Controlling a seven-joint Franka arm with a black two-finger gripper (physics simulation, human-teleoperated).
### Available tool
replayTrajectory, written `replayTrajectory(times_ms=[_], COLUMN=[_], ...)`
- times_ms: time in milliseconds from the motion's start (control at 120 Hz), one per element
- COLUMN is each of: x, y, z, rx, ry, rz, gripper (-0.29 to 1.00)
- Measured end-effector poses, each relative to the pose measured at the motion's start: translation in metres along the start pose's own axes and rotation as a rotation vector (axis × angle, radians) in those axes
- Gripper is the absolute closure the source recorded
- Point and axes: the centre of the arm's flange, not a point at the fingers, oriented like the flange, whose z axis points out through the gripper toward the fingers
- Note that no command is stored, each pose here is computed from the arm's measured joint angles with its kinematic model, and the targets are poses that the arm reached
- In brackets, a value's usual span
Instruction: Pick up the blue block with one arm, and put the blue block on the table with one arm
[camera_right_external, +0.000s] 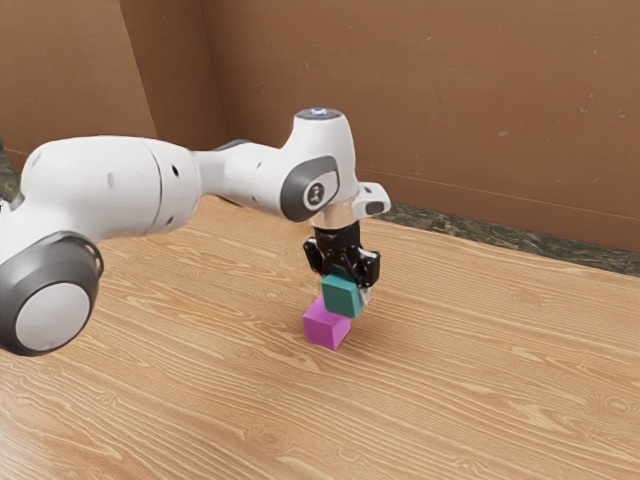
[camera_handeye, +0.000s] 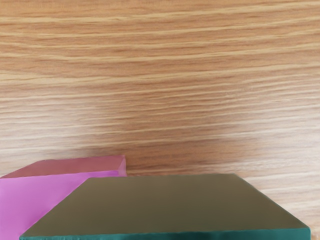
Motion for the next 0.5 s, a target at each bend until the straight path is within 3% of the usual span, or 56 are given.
replayTrajectory(times_ms=[283,500], x=[-0.014,-0.015], y=[0.072,0.079], z=[0.019,0.06], rx=[-0.003,0.006], ry=[-0.022,-0.074], rz=[0.094,0.091], gripper=[0.4,0.4])
